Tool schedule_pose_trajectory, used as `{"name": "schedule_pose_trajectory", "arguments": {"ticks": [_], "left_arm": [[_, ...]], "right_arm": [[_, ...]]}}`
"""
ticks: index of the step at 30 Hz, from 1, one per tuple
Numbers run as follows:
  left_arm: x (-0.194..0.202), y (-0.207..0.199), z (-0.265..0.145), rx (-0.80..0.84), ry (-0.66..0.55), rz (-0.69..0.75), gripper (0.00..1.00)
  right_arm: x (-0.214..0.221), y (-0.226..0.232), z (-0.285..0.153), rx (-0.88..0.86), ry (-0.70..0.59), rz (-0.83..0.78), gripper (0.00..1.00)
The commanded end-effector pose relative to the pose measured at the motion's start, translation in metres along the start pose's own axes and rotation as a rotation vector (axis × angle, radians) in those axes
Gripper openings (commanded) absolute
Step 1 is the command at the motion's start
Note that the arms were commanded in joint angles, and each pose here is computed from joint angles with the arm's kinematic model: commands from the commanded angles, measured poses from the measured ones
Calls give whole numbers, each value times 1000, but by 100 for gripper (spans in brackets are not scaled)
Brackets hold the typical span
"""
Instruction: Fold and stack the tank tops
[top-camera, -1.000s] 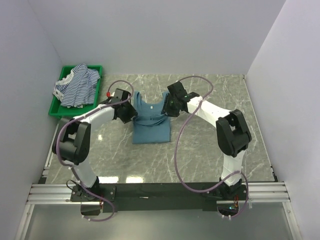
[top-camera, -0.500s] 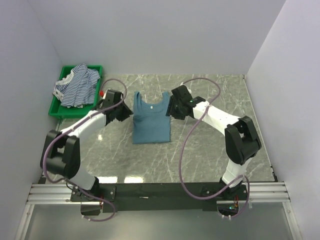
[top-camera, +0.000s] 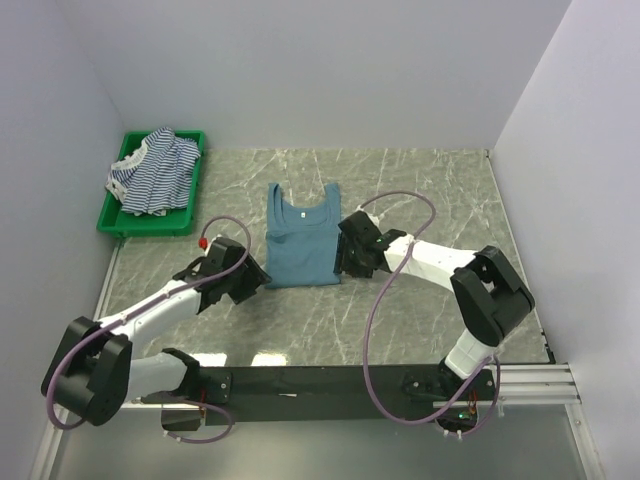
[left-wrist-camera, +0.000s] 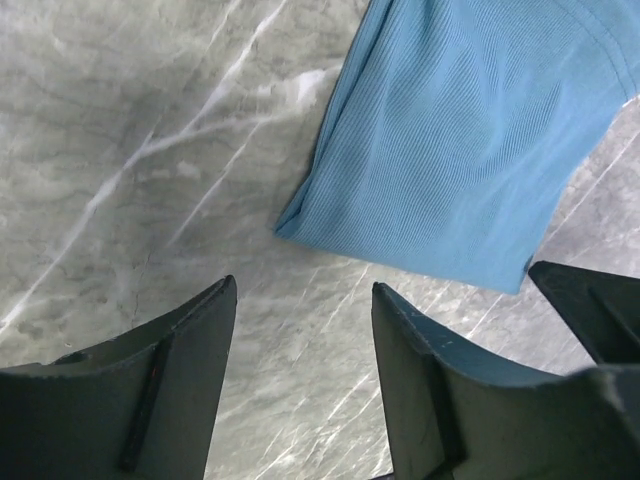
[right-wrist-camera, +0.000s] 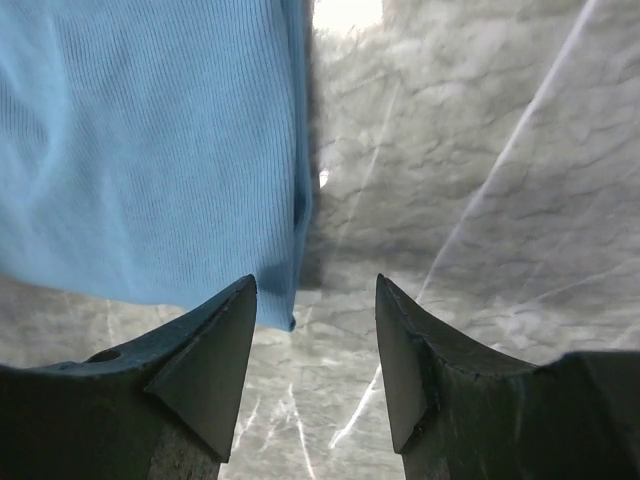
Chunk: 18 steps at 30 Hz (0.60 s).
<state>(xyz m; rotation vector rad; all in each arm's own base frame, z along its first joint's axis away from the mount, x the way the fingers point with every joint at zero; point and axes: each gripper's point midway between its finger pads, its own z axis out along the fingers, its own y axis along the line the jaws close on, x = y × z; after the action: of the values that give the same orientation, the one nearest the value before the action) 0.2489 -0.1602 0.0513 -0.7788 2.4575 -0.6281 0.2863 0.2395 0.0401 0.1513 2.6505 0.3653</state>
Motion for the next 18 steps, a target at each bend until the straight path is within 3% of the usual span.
{"name": "schedule_pose_trajectory", "arguments": {"ticks": [1,18], "left_arm": [[-4,-16,-3,87,-23,-37,62],[5,7,25,6,-5,-87,51]], "right_arm": [[-15,25,-12,-126,-57,61,58],[13,12,6,-136,-20,196,49]]}}
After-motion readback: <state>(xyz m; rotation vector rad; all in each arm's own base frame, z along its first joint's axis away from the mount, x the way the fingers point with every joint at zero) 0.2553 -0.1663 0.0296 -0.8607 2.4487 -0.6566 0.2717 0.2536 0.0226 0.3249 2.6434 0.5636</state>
